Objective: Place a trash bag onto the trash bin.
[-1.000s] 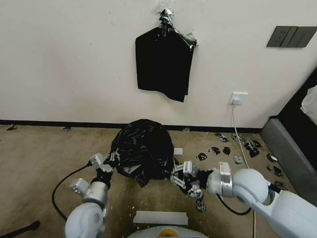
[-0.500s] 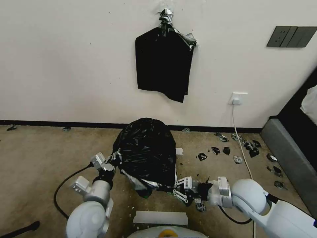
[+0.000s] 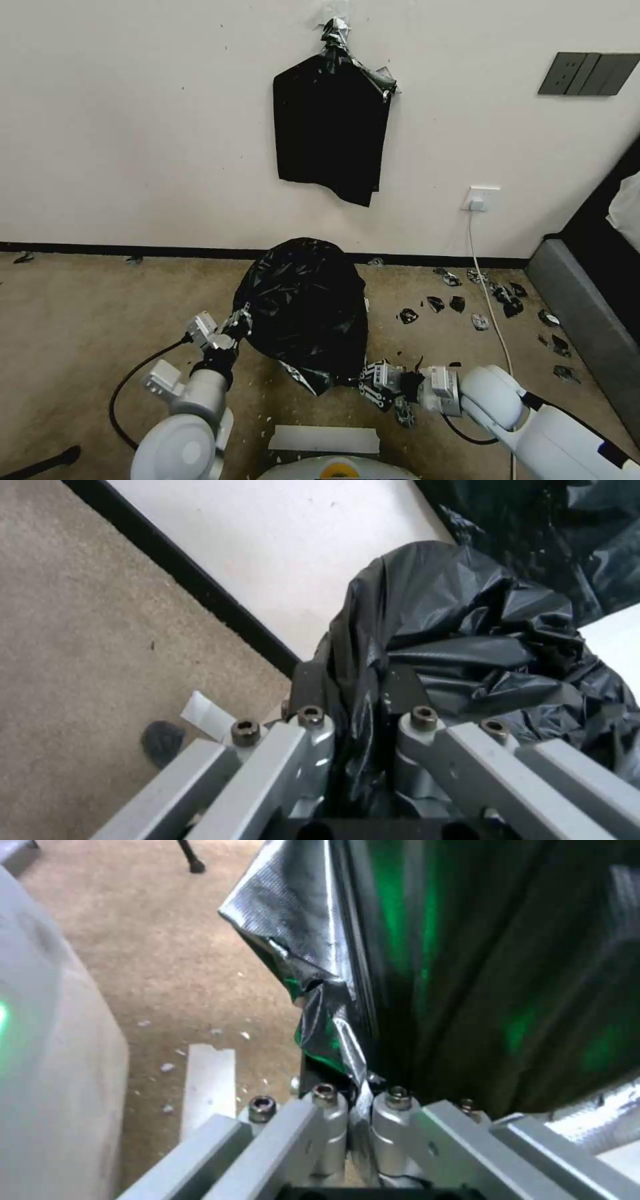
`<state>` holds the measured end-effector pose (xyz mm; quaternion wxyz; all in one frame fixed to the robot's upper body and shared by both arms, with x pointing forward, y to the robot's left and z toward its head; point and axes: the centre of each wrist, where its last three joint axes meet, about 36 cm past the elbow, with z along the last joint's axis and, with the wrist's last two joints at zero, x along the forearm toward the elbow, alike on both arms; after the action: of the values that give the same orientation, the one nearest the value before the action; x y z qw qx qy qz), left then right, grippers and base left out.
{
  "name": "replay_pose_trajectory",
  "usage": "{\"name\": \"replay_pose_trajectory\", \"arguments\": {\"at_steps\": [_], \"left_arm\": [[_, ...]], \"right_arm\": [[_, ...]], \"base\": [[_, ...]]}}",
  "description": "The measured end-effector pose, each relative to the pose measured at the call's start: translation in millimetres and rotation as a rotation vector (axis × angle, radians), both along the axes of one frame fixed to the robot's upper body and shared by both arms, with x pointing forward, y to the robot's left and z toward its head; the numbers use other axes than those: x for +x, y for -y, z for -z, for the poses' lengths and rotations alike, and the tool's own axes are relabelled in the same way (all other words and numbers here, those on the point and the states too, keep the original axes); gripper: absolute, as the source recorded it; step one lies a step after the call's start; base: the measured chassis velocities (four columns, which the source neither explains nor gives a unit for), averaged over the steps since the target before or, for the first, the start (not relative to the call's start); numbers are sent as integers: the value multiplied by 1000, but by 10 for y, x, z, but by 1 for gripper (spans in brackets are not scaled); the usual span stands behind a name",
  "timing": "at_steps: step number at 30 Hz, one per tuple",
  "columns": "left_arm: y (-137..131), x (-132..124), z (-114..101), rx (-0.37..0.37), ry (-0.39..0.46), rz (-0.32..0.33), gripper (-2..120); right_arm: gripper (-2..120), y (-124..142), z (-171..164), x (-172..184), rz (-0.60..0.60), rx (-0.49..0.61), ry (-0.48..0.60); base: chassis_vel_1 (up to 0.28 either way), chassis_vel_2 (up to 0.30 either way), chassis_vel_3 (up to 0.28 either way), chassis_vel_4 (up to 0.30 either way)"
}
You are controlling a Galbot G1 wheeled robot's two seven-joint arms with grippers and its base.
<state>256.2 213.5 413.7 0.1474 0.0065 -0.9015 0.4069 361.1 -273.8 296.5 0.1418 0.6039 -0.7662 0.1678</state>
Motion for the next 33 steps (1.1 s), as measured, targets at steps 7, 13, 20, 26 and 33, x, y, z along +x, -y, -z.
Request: {"name": "replay_pose_trajectory", "arguments": {"at_steps": [7,13,20,26,33], "left_arm": [[43,-38,-24,-18,-1,-1,7],[44,-56,-35,-23,-1,-3,7],[41,-39,-51,-16,7,-1,7],[18,-3,-17,19,6,-3,7],[-59,75,152,89,-27,6,7]], "right_arm": [[0,51,156,85,25,-22,1],[0,75,291,138,45,-37,2],[0,78,345,171,67,-45,13],[12,113,315,146,51,-61,8],[42,165,76,110,-15,-51,18]], "base": [[0,0,0,0],[0,0,0,0],[0,0,0,0],[0,0,0,0],[0,0,0,0]]}}
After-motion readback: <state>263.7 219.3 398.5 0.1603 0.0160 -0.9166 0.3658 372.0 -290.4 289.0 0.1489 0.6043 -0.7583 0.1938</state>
